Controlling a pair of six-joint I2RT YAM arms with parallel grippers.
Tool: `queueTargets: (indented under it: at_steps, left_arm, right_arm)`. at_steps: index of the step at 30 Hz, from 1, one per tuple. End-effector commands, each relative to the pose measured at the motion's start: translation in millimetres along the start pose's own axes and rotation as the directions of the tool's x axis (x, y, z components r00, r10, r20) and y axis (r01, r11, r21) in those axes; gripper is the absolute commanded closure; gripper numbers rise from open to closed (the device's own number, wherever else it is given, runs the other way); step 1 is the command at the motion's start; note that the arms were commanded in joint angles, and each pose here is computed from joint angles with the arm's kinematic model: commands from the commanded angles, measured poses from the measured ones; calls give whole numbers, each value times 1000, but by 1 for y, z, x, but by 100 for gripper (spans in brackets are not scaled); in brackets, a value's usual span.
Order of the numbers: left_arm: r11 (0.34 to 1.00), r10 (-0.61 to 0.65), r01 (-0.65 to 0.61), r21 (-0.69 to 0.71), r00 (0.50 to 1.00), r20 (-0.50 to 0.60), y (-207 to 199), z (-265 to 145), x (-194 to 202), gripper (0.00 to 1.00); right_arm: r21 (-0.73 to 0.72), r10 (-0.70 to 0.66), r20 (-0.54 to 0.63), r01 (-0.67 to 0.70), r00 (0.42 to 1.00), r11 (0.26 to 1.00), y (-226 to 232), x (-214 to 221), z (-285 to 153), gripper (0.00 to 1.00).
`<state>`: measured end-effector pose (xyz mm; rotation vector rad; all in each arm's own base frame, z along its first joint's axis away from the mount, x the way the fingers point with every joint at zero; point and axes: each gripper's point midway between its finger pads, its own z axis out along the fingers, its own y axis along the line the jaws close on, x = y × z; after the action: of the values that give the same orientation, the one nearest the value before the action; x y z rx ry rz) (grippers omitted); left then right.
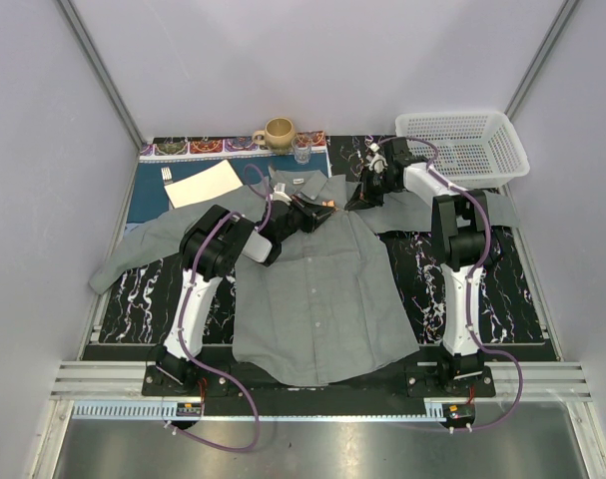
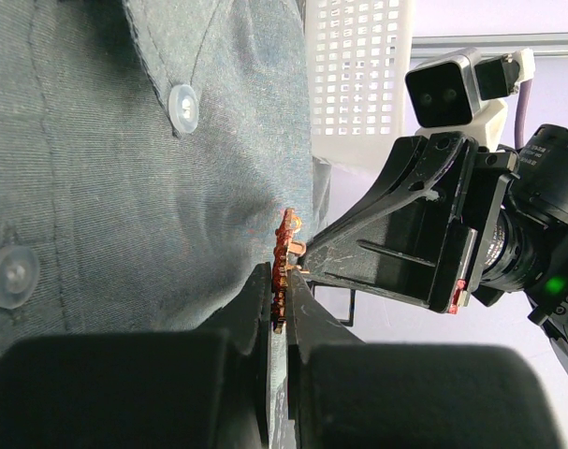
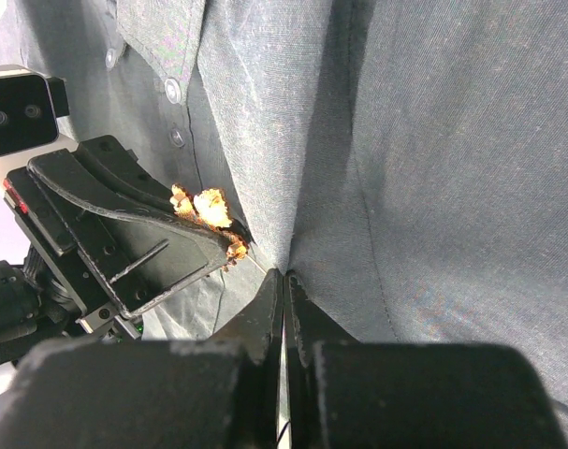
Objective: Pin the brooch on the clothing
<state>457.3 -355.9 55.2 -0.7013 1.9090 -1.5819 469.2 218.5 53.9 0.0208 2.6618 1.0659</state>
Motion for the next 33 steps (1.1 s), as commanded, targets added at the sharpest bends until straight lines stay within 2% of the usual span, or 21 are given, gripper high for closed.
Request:
queueTargets:
  at_steps: [1, 33]
  left_arm:
    - [990, 19, -20, 138, 1000, 7, -37, 2, -3, 100]
    - [990, 14, -10, 141, 999, -29, -36, 5, 17, 100]
  right_arm:
    - [-53, -63, 34, 65, 997, 996, 24, -11, -5, 100]
    - [-89, -78, 60, 84, 995, 993, 49, -12, -4, 100]
